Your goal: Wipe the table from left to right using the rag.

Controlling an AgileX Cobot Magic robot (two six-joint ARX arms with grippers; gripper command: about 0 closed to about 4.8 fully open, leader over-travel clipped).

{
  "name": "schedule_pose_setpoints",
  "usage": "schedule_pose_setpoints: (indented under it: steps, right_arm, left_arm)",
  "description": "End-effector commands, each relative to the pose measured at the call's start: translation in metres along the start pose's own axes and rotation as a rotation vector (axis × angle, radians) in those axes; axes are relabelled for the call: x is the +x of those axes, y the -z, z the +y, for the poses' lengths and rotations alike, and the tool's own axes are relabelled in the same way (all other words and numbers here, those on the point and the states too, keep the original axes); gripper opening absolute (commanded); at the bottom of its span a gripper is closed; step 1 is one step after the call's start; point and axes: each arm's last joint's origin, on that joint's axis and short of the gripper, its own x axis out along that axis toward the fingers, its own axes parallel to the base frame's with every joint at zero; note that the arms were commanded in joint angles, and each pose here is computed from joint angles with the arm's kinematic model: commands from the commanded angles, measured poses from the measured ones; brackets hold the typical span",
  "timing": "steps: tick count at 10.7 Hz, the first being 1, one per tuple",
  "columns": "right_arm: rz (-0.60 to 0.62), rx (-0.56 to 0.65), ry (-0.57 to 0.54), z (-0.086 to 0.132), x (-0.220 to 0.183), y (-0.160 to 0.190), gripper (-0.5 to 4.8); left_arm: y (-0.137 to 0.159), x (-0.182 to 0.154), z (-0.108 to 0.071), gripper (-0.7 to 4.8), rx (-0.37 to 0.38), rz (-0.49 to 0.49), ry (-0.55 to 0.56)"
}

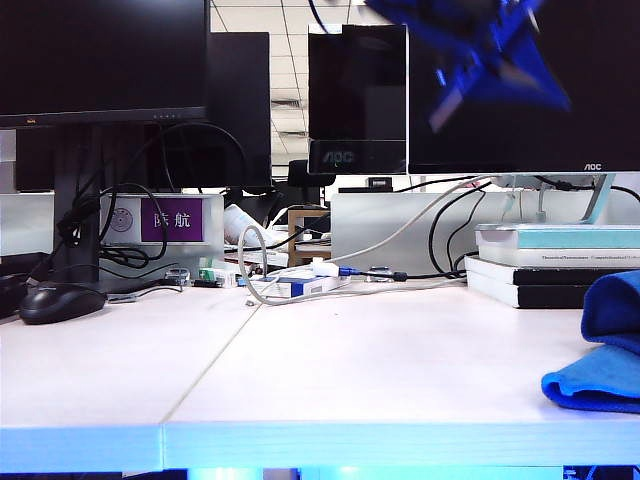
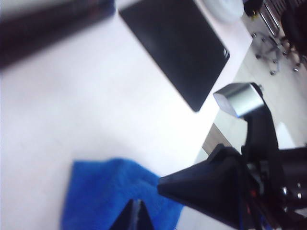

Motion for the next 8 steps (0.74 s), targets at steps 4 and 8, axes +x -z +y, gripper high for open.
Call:
schedule_pose_setpoints:
  steps: [4,8]
  right_arm:
    - [-0.185,-0.303,-0.147,0.075,-0.038,-0.026,-0.05]
    - [-0.431,-0.588,-0.257,0.147,-0.097,-0.008,-0.05]
  left_arm:
    - [-0.018,-0.106,-0.061,-0.06,0.251,-0.165,-0.336]
    - [0.011,-0.271,-0.152,-0.06,0.391,-0.358,-0.458]
